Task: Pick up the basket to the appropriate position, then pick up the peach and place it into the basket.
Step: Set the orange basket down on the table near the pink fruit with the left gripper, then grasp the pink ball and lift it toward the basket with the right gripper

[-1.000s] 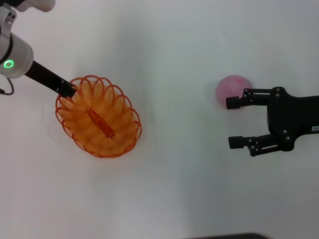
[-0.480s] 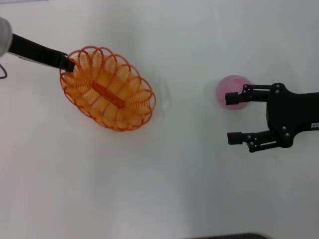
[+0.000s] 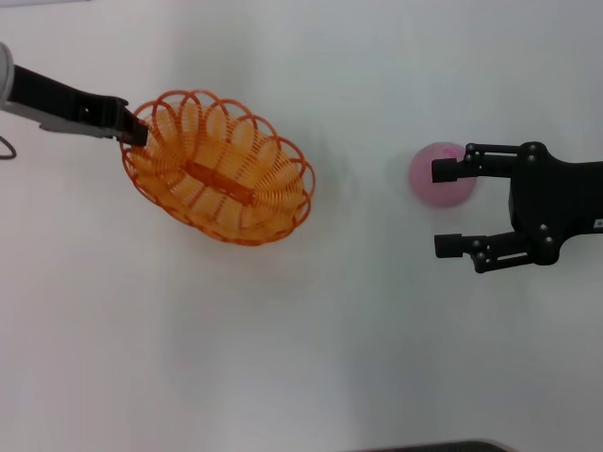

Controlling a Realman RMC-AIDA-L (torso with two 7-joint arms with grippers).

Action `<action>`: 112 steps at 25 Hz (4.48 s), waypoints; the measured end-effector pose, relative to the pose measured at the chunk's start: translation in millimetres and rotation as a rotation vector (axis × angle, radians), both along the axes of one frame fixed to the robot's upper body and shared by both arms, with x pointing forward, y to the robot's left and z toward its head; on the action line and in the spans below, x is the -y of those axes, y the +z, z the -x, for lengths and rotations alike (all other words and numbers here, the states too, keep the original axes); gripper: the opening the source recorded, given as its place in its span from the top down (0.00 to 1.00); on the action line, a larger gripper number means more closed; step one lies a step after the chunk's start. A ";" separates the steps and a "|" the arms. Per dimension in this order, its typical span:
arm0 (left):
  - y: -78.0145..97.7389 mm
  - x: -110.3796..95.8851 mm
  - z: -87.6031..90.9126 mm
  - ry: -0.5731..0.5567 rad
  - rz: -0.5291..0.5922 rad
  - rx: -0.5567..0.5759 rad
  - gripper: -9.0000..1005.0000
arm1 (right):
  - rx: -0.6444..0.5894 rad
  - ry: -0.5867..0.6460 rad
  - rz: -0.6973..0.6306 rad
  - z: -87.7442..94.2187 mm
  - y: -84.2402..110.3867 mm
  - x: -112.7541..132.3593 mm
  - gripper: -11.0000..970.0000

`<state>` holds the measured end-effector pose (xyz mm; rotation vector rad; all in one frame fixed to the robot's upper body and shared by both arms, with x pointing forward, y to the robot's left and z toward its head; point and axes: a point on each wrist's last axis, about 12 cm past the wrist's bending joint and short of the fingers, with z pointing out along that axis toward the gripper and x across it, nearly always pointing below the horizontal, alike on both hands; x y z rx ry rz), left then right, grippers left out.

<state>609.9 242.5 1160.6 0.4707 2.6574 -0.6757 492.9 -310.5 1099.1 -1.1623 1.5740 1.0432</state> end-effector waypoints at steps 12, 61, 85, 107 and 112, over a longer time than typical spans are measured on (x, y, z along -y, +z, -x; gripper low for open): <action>-24.5 -19.2 7.1 0.299 0.087 -0.026 0.92 | 0.023 -0.048 0.038 -5.7 2.9 9.1 0.09; -34.4 -45.3 56.3 0.116 0.228 0.117 0.41 | -0.005 -0.109 0.019 -19.9 14.7 12.3 0.09; -54.2 -38.1 93.6 -0.511 0.212 0.442 0.43 | -0.102 -0.195 -0.006 -30.0 4.8 -2.2 0.10; -106.3 -54.5 154.0 -0.449 0.422 0.707 0.08 | -0.077 -0.240 -0.061 -37.2 10.2 -3.9 0.10; -112.1 -53.9 158.4 -0.444 0.418 0.719 0.08 | -0.070 -0.279 -0.075 -38.0 10.0 -0.1 0.10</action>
